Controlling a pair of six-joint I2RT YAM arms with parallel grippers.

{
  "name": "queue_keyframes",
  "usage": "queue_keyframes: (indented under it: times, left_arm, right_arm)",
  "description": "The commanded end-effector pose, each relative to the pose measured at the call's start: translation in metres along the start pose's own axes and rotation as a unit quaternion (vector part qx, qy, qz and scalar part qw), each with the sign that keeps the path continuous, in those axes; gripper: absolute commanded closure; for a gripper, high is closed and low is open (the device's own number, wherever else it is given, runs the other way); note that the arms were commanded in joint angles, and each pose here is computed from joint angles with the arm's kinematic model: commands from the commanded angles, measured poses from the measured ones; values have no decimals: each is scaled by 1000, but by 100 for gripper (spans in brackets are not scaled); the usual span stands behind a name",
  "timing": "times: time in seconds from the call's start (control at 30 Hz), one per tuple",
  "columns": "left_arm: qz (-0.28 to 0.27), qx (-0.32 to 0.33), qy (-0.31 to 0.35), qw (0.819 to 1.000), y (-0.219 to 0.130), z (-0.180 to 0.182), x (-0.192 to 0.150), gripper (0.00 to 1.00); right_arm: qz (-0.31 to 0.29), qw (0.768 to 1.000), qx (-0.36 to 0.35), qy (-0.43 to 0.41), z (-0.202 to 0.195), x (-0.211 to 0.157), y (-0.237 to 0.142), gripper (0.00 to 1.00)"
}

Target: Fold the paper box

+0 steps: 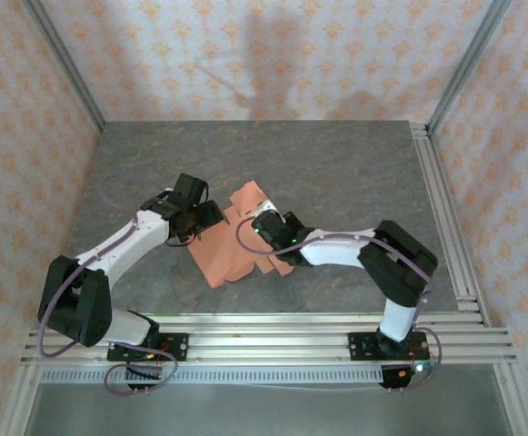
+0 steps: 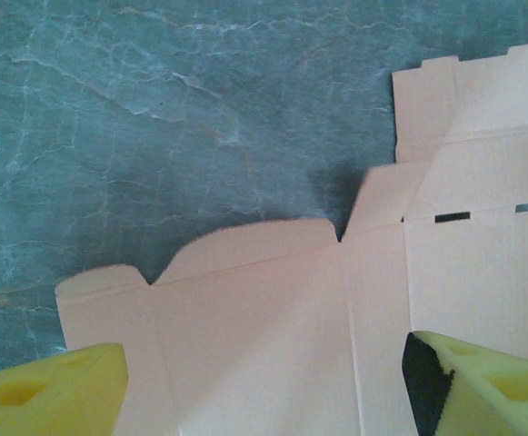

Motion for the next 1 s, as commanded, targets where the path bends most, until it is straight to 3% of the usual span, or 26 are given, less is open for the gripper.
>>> queue_keyframes:
  times: [0.0,0.17,0.57,0.97]
  left_arm:
    - [-13,-18,16,1000,-22,-11,17,18]
    - [-24,-34,34,999,-39,-25,31,13]
    - [-28,-77,153,985,-58,-79,74,15]
    - [5,-74,191,979,-25,-123,96,17]
  right_arm:
    - [-33,997,51,41,4,14,-8,100]
    - [-55,992,78,84,0,26,-15,100]
    - [-67,994,72,41,4,30,-13,100]
    - [-84,995,37,-47,21,28,-16,100]
Point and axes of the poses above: each hand's point on the last joint's axis, 136 mm out from that joint toward the fingers, its own y axis out along the fingers, its own z axis along the line the jaws close on, x = y × z, the point moved 2 cm from there along -y, back along the fingers, and after that the axes turned 10 degrees about y, right-handed, at the moved point
